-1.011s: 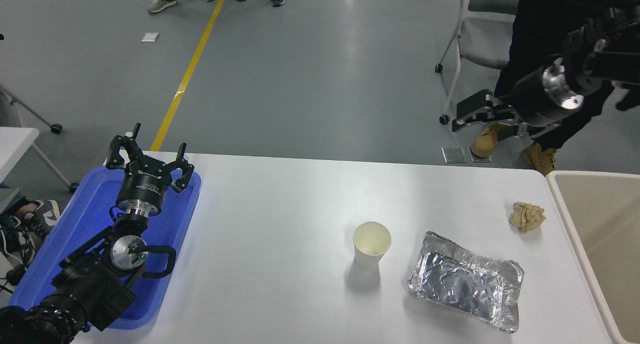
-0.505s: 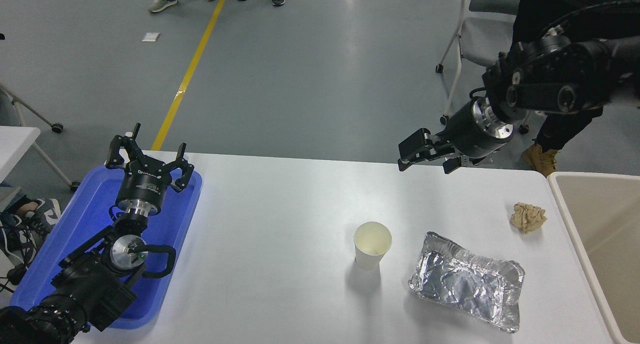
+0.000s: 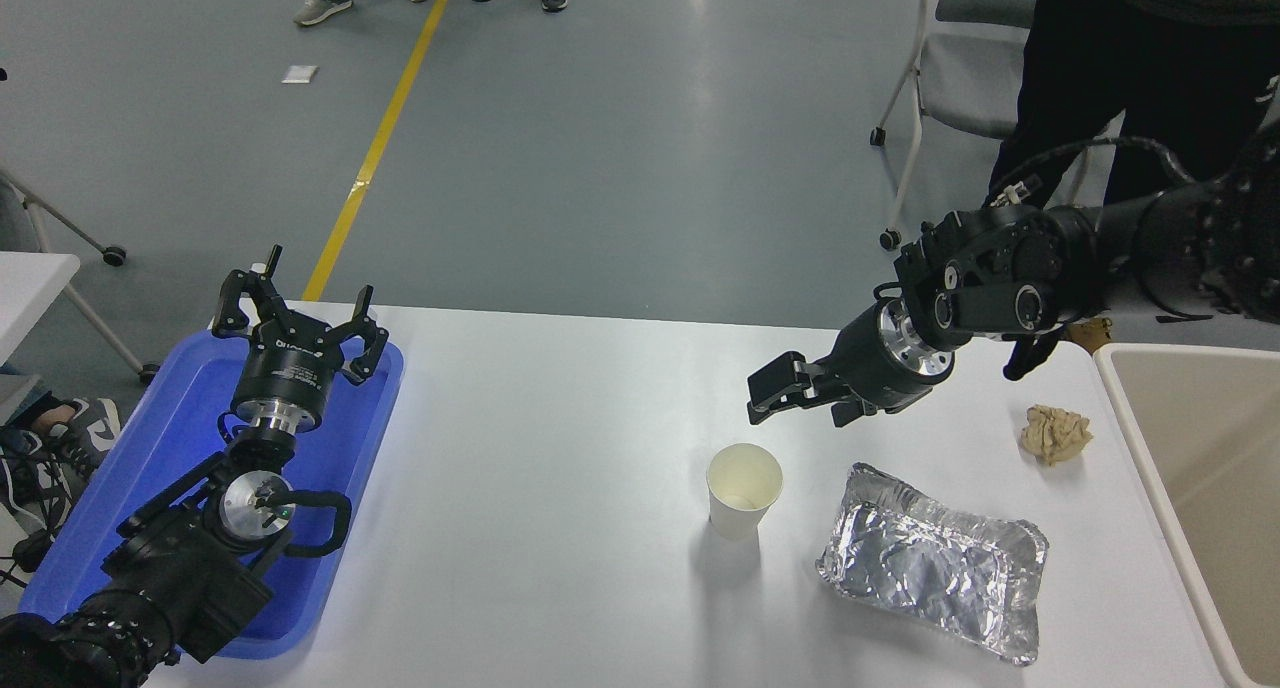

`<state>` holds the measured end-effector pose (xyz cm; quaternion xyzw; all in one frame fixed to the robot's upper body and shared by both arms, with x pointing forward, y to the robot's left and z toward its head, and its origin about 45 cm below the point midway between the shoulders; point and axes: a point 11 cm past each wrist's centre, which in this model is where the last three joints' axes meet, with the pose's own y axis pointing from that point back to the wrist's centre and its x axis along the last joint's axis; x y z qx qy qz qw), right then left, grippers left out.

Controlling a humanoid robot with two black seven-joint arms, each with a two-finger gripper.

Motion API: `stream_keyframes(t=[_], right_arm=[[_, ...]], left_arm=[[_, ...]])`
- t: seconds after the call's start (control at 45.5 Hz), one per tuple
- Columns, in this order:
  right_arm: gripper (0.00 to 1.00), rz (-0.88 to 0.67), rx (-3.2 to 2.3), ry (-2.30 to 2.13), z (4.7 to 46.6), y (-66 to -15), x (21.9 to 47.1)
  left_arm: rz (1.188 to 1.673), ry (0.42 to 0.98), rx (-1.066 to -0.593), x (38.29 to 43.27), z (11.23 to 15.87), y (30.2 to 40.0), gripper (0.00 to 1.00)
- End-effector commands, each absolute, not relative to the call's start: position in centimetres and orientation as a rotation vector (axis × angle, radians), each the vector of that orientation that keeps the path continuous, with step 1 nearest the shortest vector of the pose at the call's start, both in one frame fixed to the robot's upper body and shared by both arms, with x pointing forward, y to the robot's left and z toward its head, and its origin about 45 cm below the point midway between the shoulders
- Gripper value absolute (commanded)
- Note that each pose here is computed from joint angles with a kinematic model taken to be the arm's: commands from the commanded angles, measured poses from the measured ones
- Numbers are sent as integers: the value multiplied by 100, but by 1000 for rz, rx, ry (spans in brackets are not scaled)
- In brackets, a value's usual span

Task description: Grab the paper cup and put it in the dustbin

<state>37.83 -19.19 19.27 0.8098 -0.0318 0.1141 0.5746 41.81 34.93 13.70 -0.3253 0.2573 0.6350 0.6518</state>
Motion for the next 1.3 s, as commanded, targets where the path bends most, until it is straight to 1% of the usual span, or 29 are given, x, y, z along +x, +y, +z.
stream_keyframes(t=[0.0, 0.088, 0.11, 0.154, 0.308, 0.352, 0.374, 0.637, 0.769, 0.813, 0.857, 0.901, 0.923, 0.967, 0.989, 1.011, 1.055, 1.165, 1.187, 1.231, 1.275], right_arm=[[100, 232, 1917, -149, 1534, -1977, 3631], [100, 215, 1899, -186, 1436, -2034, 3598], [100, 213, 1894, -195, 1414, -2046, 3592], [100, 205, 1881, -208, 1358, -2078, 3567], [100, 195, 1857, -237, 1223, -2140, 3498], [100, 197, 1856, -240, 1209, -2145, 3491], [100, 198, 1857, -242, 1200, -2144, 3487], [98, 209, 1860, -250, 1132, -2097, 3452], [91, 229, 1858, -245, 1074, -2057, 3418], [87, 234, 1859, -243, 1066, -2041, 3412], [87, 244, 1856, -249, 1063, -2042, 3421], [86, 250, 1854, -252, 1050, -2046, 3419], [85, 254, 1852, -255, 1047, -2052, 3423], [81, 256, 1849, -259, 1034, -2062, 3419], [79, 259, 1849, -261, 1031, -2064, 3422], [78, 264, 1848, -264, 1034, -2067, 3430], [72, 269, 1844, -265, 1029, -2078, 3430], [48, 272, 1842, -267, 1015, -2088, 3422], [43, 272, 1842, -267, 1015, -2088, 3422], [34, 273, 1842, -265, 1015, -2088, 3421], [29, 274, 1840, -265, 1014, -2093, 3421]], left_arm=[[1442, 585, -739, 4180, 1369, 3494, 100], [1442, 585, -739, 4180, 1369, 3494, 100], [1440, 583, -739, 4185, 1376, 3491, 100], [1441, 584, -738, 4180, 1369, 3492, 100], [1441, 584, -738, 4180, 1369, 3492, 100], [1442, 584, -739, 4185, 1375, 3493, 100], [1441, 584, -738, 4180, 1369, 3492, 100], [1441, 584, -738, 4180, 1369, 3492, 100], [1441, 584, -738, 4180, 1369, 3492, 100], [1441, 584, -740, 4185, 1376, 3492, 100], [1442, 585, -739, 4180, 1369, 3494, 100], [1441, 583, -738, 4185, 1375, 3492, 100], [1443, 585, -739, 4180, 1368, 3495, 100], [1443, 585, -739, 4180, 1368, 3495, 100], [1440, 583, -739, 4185, 1376, 3491, 100], [1442, 585, -739, 4180, 1369, 3494, 100], [1441, 584, -738, 4180, 1369, 3492, 100], [1441, 584, -738, 4180, 1369, 3492, 100], [1440, 583, -739, 4185, 1376, 3491, 100], [1441, 584, -738, 4180, 1369, 3492, 100], [1441, 584, -738, 4180, 1369, 3492, 100]])
